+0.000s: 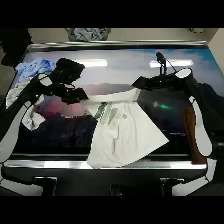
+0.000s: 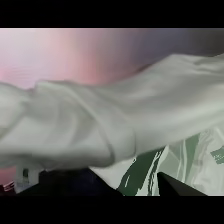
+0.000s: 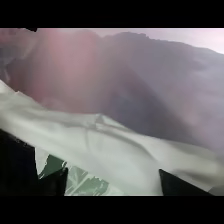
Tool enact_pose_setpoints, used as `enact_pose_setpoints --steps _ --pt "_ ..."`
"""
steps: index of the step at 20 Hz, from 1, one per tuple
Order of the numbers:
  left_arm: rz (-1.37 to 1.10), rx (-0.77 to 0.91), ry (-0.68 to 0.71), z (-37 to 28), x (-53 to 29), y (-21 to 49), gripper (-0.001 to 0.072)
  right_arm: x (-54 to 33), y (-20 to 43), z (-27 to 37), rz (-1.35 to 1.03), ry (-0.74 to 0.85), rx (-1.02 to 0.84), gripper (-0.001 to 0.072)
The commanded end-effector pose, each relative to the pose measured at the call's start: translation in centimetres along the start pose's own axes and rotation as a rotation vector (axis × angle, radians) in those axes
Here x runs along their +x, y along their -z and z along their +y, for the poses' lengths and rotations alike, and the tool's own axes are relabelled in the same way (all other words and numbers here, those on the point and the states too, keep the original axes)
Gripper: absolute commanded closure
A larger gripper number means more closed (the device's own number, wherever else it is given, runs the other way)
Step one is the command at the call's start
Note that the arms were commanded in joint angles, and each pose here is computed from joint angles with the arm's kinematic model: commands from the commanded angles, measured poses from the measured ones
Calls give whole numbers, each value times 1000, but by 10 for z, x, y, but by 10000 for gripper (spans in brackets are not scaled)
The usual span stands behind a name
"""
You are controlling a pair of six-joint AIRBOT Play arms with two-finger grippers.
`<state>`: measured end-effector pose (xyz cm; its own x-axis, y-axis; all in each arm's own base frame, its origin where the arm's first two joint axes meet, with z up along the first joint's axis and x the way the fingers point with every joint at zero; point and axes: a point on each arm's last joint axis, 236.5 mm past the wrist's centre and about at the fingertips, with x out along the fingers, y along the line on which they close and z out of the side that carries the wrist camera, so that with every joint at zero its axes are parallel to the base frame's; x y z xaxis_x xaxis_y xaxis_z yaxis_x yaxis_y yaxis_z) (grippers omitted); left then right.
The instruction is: Fold the shirts.
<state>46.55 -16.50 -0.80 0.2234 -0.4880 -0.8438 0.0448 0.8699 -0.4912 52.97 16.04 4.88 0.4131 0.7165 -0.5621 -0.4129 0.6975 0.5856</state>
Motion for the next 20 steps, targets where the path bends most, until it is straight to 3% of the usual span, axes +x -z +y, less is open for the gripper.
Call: enact_pose_setpoints --steps 1,4,7,9,16,20 --pt "88 35 -3 19 -6 5 -12 -13 -7 5 -24 -54 -30 11" --pt "159 47 -170 80 -68 8 -12 -85 1 -10 39 63 -129 11" --pt "126 -63 -200 116 -98 10 -12 -151 75 -42 342 197 -104 19" --pt "150 -91 -199 125 -94 20 -12 -167 127 -40 511 183 -44 23" --pt "255 -68 -2 74 -16 66 -12 -145 264 6 579 123 101 18" --pt "159 -102 100 37 23 53 -12 -148 307 25 610 104 141 17"
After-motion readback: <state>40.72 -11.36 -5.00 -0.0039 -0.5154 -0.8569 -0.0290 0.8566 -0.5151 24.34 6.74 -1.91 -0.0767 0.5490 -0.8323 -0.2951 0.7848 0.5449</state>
